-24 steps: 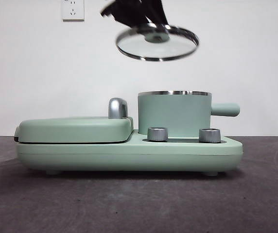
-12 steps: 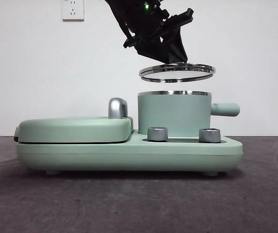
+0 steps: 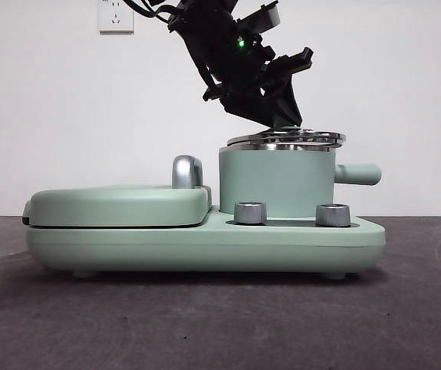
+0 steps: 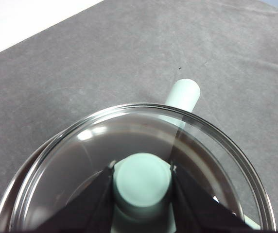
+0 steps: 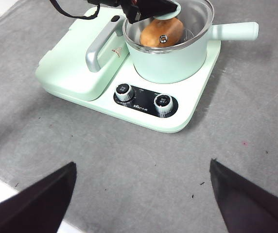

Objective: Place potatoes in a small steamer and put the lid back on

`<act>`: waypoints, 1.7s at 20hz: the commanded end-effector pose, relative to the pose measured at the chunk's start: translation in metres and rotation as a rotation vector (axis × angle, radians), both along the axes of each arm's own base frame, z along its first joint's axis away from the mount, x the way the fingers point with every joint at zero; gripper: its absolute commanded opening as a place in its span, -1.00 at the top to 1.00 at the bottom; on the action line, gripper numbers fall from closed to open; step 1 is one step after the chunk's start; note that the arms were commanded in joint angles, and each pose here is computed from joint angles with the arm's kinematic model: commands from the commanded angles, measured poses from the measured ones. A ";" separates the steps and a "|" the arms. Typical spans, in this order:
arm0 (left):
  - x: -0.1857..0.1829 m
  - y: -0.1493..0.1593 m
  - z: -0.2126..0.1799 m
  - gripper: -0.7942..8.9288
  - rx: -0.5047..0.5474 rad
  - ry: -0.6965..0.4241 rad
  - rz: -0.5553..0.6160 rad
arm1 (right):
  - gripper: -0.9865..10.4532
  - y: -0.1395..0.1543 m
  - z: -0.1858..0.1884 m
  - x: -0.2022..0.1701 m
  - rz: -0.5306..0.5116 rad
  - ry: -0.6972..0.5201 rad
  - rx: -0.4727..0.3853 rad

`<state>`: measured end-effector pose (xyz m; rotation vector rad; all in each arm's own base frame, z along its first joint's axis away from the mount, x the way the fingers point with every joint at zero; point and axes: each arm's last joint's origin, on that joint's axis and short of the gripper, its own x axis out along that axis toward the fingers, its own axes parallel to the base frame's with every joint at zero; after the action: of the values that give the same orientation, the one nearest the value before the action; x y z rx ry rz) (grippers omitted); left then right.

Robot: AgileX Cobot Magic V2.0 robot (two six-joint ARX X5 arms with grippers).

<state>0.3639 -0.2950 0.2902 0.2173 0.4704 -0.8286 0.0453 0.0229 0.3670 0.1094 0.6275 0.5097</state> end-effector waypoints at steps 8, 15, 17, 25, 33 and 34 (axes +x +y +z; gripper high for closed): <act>0.007 -0.001 -0.001 0.80 0.006 -0.019 0.043 | 0.07 0.001 0.005 0.001 -0.006 -0.025 0.034; 0.006 -0.001 -0.001 0.80 0.011 -0.012 0.043 | 0.07 0.001 0.005 0.001 -0.009 -0.024 0.037; 0.005 -0.001 -0.002 0.80 0.015 -0.006 0.040 | 0.07 0.001 0.005 0.002 -0.010 -0.024 0.036; 0.001 -0.002 -0.007 0.66 0.048 0.032 0.033 | 0.07 0.001 0.005 0.002 -0.011 -0.025 0.035; -0.010 0.009 0.024 -0.18 -0.004 0.068 0.073 | 0.07 0.001 0.005 0.002 -0.012 -0.025 0.034; -0.017 0.015 0.037 -0.18 -0.002 0.069 0.073 | 0.07 0.001 0.005 0.002 -0.012 -0.025 0.034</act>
<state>0.3504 -0.2804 0.3038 0.2075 0.6076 -0.7615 0.0465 0.0233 0.3690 0.1285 0.6070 0.5066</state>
